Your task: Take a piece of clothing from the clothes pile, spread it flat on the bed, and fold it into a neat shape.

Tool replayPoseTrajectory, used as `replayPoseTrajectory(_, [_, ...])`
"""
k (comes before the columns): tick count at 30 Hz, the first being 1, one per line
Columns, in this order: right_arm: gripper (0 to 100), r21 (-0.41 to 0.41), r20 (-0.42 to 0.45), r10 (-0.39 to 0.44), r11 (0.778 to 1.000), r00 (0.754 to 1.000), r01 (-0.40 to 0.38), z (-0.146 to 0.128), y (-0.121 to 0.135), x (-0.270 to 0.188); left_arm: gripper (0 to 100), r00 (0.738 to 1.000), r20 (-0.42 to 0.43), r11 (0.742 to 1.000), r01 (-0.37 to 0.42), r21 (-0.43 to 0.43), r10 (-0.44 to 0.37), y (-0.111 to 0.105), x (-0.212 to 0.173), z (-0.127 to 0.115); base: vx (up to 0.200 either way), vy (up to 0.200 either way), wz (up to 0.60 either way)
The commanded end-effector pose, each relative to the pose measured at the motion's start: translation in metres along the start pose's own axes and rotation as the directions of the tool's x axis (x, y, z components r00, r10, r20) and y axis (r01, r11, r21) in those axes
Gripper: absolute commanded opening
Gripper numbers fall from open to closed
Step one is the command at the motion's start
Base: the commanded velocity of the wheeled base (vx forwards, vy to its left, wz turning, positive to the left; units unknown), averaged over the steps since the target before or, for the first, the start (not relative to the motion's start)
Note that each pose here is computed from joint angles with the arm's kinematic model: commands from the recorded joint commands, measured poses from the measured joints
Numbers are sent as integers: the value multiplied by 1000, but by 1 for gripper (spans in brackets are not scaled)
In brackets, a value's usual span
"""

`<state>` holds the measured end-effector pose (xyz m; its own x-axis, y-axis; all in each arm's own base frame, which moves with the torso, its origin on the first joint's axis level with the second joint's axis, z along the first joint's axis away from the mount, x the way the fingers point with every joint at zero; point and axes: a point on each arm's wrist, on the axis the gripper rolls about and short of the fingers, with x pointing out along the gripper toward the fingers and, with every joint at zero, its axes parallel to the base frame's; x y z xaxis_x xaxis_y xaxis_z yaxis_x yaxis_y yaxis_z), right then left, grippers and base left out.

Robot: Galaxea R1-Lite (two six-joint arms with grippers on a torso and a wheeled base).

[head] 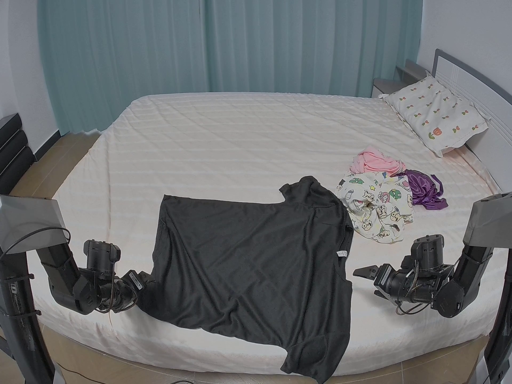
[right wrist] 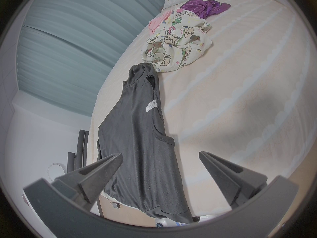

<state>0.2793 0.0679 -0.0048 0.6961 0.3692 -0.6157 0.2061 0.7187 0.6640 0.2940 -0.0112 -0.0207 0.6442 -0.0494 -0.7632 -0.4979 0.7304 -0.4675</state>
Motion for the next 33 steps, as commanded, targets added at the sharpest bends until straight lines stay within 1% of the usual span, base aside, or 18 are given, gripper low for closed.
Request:
replayPoseTrajectory(1, [100, -2, -5, -3, 1000, 1000, 3, -1, -1, 1, 100, 999, -7, 997, -49, 67, 49, 3, 11, -7, 0, 0, 0])
replayPoseTrajectory(3, [100, -2, -5, -3, 1000, 1000, 3, -1, -1, 1, 100, 997, 8, 992, -83, 96, 83, 4, 15, -11, 0, 0, 0])
replayPoseTrajectory(4, [100, 0, -6, -2, 1000, 1000, 2, -1, -1, 1, 0, 995, 15, 990, -97, 103, 96, 4, 17, -12, 0, 0, 0])
replayPoseTrajectory(6, [100, 0, -6, -2, 1000, 1000, 2, -1, -1, 1, 0, 995, 18, 989, -102, 106, 101, 3, 17, -12, 0, 0, 0])
replayPoseTrajectory(9, [100, 0, -7, -5, 1000, 1000, 5, -1, -1, 1, 0, 988, 23, 981, -154, 118, 152, 7, 15, -18, 0, 0, 0])
replayPoseTrajectory(10, [100, 0, -7, -5, 1000, 1000, 5, -1, -1, 1, 0, 988, 22, 980, -157, 119, 155, 8, 15, -19, 0, 0, 0])
replayPoseTrajectory(11, [100, -1, -9, -5, 1000, 1000, 5, -2, -1, 1, 0, 982, 16, 973, -190, 130, 190, 13, 11, -22, 0, 0, 0])
replayPoseTrajectory(12, [100, 0, -8, -6, 1000, 1000, 6, -2, -2, 1, 0, 979, 10, 968, -204, 145, 205, 16, 8, -23, 0, 0, 0])
replayPoseTrajectory(16, [100, -1, -13, -9, 1000, 1000, 9, -3, -2, 0, 0, 974, 7, 957, -226, 183, 228, 20, -3, -25, 0, 0, 0])
replayPoseTrajectory(19, [100, -1, -14, -8, 1000, 1000, 8, -3, -2, 0, 0, 967, 18, 949, -253, 189, 254, 21, -4, -25, 0, 0, 0])
replayPoseTrajectory(21, [100, -1, -14, -8, 1000, 1000, 8, -3, -2, 0, 0, 953, 20, 928, -299, 224, 302, 25, -5, -27, 0, 0, 0])
replayPoseTrajectory(22, [100, -1, -14, -8, 1000, 1000, 8, -3, -2, 0, 0, 953, 20, 928, -299, 224, 302, 25, -5, -27, 0, 0, 0])
replayPoseTrajectory(23, [100, -3, -14, -8, 1000, 1000, 8, -3, -2, 0, 0, 943, 13, 913, -326, 244, 333, 28, -5, -27, 0, 0, 0])
replayPoseTrajectory(30, [100, -3, -21, -14, 1000, 1000, 14, -5, -4, -1, 0, 931, 13, 901, -355, 247, 364, 34, -8, -26, 0, 0, 0])
replayPoseTrajectory(31, [100, -4, -20, -13, 1000, 1000, 13, -5, -4, -1, 0, 926, 8, 894, -365, 260, 376, 37, -9, -25, 0, 0, 0])
replayPoseTrajectory(33, [100, -6, -24, -18, 1000, 1000, 18, -6, -6, 0, 0, 922, 0, 889, -372, 265, 386, 39, -10, -26, 0, 0, 0])
